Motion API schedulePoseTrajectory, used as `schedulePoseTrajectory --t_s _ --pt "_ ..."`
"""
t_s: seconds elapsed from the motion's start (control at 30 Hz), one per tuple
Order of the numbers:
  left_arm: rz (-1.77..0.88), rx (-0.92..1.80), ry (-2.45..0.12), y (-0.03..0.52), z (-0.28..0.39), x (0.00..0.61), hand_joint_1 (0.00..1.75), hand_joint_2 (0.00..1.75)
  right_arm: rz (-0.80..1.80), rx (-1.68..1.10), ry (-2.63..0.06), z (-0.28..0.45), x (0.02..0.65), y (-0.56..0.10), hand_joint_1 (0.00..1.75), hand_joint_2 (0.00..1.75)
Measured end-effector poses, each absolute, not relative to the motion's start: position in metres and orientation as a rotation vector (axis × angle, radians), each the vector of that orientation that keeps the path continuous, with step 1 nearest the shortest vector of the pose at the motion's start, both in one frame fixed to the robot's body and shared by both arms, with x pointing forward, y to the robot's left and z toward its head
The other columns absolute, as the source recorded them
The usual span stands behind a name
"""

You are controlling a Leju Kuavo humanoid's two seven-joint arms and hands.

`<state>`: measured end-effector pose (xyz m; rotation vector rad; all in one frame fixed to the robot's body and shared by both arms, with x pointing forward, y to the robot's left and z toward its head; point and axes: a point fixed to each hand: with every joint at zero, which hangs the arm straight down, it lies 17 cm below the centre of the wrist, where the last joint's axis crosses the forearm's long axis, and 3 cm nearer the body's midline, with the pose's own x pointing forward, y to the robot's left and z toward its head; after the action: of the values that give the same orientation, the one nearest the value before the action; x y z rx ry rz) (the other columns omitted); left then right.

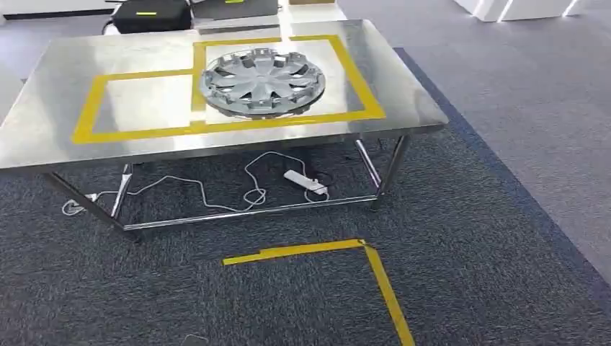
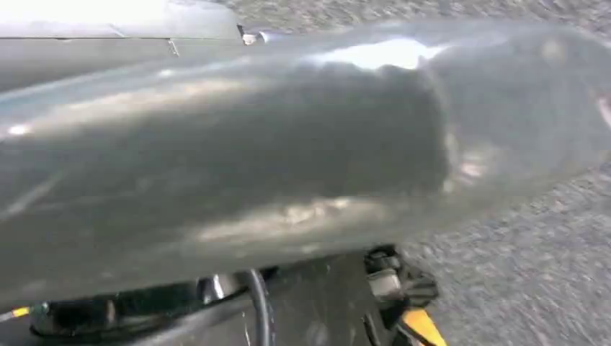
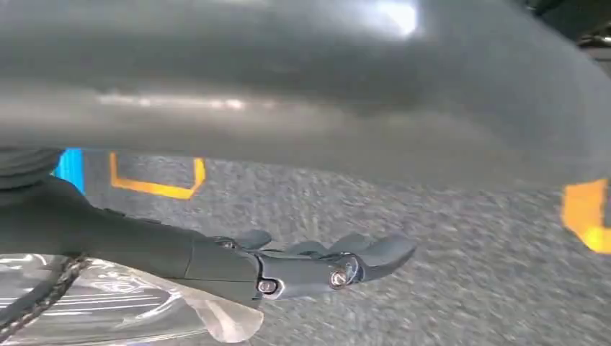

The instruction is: Take the parts from the cabinet and place them on the table.

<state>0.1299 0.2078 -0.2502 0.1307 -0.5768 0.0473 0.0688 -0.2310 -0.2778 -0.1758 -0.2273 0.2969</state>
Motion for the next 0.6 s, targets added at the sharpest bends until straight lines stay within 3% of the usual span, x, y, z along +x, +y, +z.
schedulePoseTrajectory --t_s 0.6 --pt "0.024 0.136 -0.58 0.2065 -0.2498 0.1308 0.0 0.0 0.286 -0.169 -0.233 -0.2775 0.0685 -0.2283 0.0 0.0"
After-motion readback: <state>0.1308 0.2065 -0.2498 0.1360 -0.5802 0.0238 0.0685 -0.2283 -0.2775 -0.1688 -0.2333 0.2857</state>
